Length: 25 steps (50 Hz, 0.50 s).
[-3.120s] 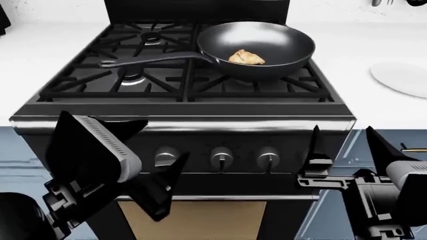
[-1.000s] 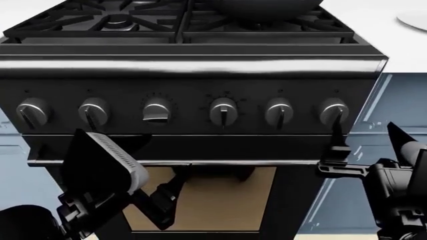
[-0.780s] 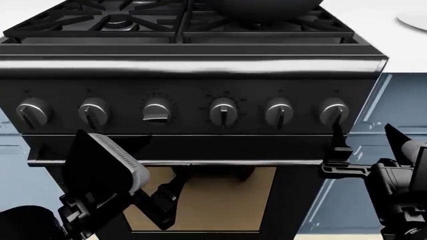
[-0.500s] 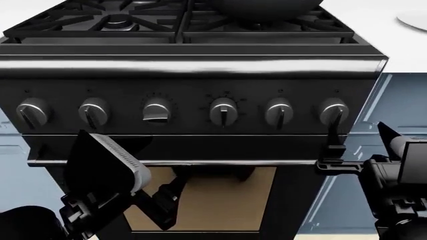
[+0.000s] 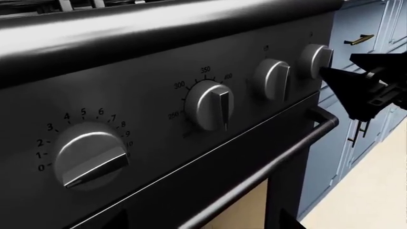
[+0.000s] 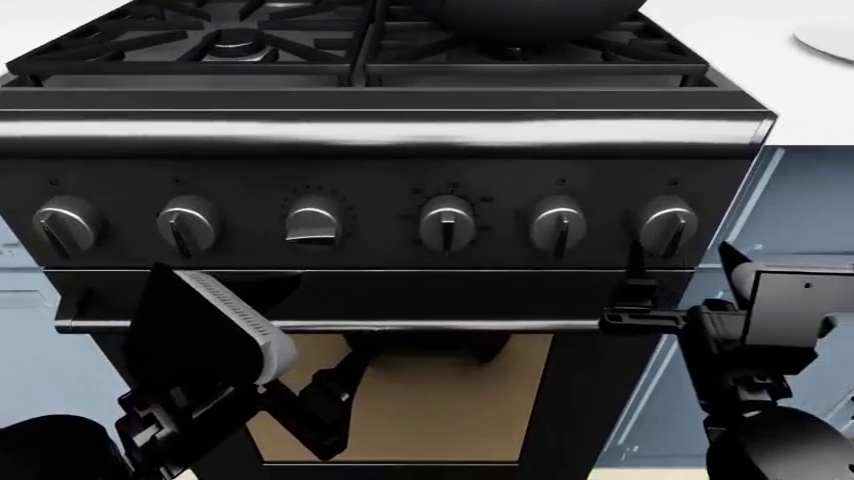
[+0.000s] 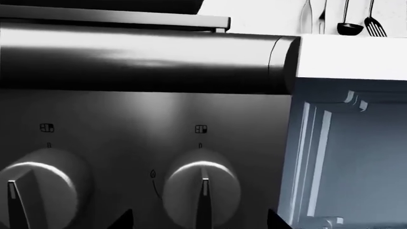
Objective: Pick the croissant and place it on the pan. Then turn on the stove to warm the croissant.
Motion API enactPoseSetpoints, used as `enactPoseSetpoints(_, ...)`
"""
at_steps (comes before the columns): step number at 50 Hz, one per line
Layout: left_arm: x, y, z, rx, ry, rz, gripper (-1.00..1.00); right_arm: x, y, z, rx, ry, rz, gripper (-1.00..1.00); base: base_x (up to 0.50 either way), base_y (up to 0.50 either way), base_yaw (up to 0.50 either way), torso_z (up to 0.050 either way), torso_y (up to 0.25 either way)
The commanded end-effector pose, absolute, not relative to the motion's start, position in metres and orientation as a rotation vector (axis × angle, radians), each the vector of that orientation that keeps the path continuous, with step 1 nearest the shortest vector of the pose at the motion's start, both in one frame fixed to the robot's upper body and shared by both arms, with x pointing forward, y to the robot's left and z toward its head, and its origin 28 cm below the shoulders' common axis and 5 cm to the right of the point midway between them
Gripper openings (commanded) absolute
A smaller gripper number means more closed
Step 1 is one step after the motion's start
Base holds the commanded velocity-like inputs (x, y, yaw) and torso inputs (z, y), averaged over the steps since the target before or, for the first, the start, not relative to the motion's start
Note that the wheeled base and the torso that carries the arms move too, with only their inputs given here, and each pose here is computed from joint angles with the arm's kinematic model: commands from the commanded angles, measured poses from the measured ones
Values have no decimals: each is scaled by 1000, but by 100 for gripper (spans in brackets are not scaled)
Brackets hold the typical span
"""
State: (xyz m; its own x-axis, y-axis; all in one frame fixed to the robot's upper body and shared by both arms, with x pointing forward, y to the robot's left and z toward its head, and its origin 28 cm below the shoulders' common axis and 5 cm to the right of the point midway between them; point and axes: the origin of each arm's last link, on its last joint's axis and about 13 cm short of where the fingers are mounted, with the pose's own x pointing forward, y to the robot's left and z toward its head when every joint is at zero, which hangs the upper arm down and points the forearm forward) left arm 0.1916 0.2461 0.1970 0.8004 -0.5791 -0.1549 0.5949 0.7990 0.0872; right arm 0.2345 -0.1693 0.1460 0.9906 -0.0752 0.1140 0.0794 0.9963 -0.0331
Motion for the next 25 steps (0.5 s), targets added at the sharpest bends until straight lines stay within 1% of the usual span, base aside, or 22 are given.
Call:
enactPoseSetpoints(1, 192, 247, 195, 126, 126, -635, 100, 240, -165, 140, -22, -109, -89, 100, 0, 0, 0, 0, 0)
enactPoseSetpoints(25, 193, 248, 191, 118, 136, -626, 100, 249, -167, 140, -33, -120, -109, 100, 0, 0, 0, 0, 0)
